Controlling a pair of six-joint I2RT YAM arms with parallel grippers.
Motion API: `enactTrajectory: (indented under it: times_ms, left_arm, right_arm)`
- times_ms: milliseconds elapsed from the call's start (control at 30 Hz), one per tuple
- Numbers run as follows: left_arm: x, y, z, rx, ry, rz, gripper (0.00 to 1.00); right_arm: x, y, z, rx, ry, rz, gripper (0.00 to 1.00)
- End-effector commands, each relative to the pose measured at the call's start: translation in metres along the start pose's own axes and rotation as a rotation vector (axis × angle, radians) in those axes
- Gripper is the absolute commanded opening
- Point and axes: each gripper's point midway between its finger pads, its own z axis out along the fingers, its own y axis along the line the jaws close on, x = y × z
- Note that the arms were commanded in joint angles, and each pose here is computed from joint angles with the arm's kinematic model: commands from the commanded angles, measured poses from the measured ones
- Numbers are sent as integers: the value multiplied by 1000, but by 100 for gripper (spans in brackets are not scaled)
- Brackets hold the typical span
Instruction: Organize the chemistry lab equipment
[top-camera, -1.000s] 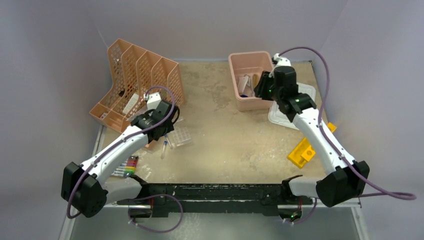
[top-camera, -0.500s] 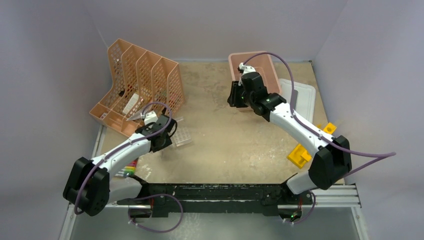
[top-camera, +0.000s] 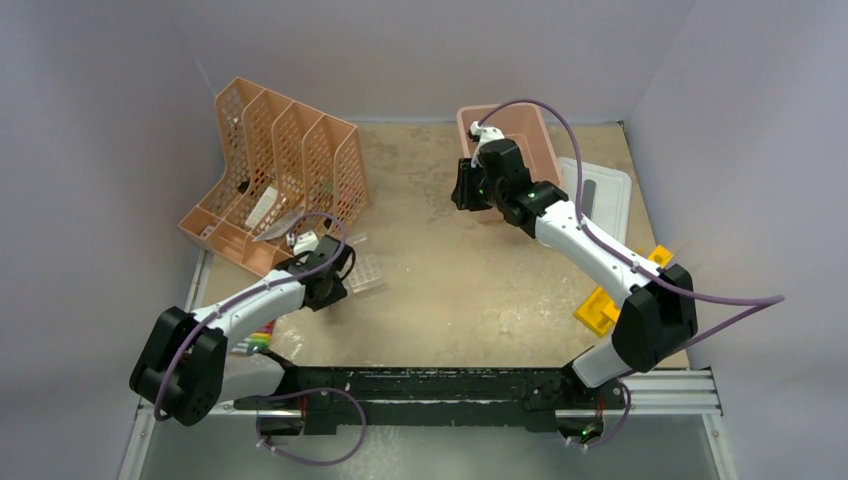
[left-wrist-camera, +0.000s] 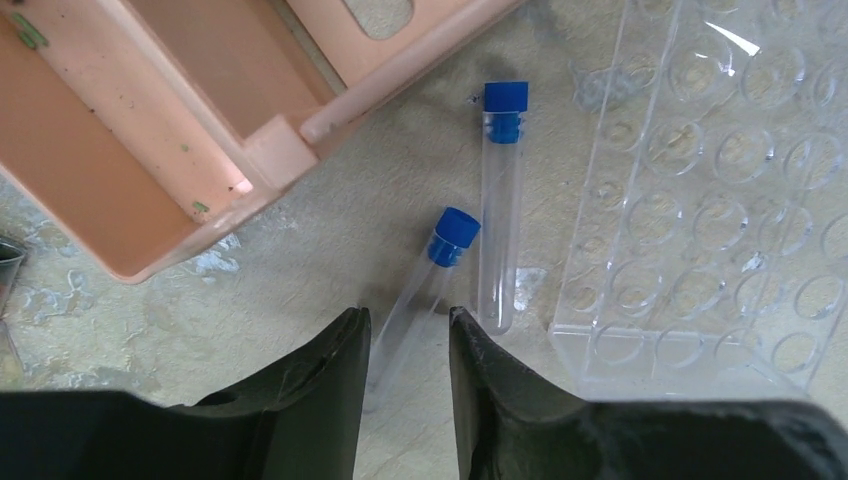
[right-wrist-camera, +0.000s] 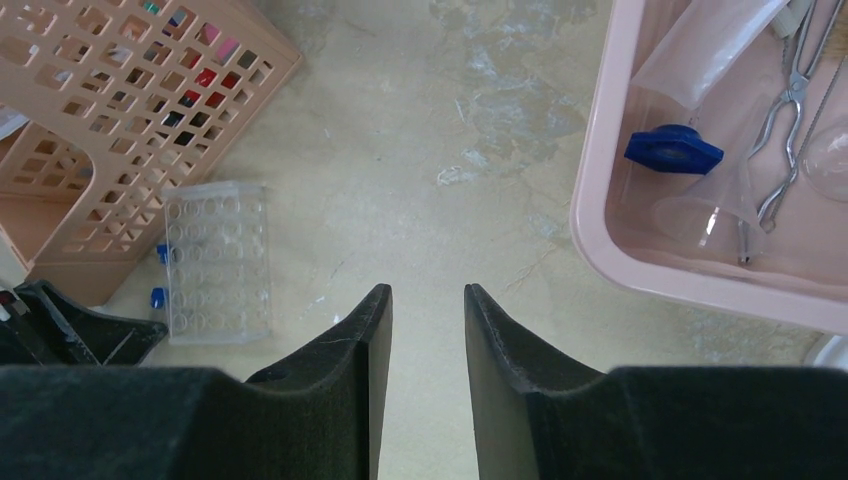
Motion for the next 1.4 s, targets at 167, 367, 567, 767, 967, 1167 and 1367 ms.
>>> enactTrajectory:
  times_ms: [167,367,567,767,967,1167,1367]
  left_arm:
    - [3,-9,3,41,17,7,23]
    - [11,-9,9,29,50,49,25]
    - [7,-11,10,22,45,78,15]
    - [-22,-21,-13,65,-32,77,13]
    - [-55,-35,-52,143,-107,60,12]
    - [-84,-66,-95,324,-175,77,12]
    - [-108,-124,-145,640,-250,161,12]
  right_arm:
    - [-16,7,-5,-45,-77,-27,34]
    - [-14,6,-4,-45,-83,-19,33]
    - [-15,6,-5,-43,-85,-6,33]
    - [-14,9,-6,-55,-83,5,33]
    - [-5,28,-8,-157,-37,41,33]
    - [-12,51,-15,-286,-36,25,35]
    - [-16,101,-36,-563,34,42,44]
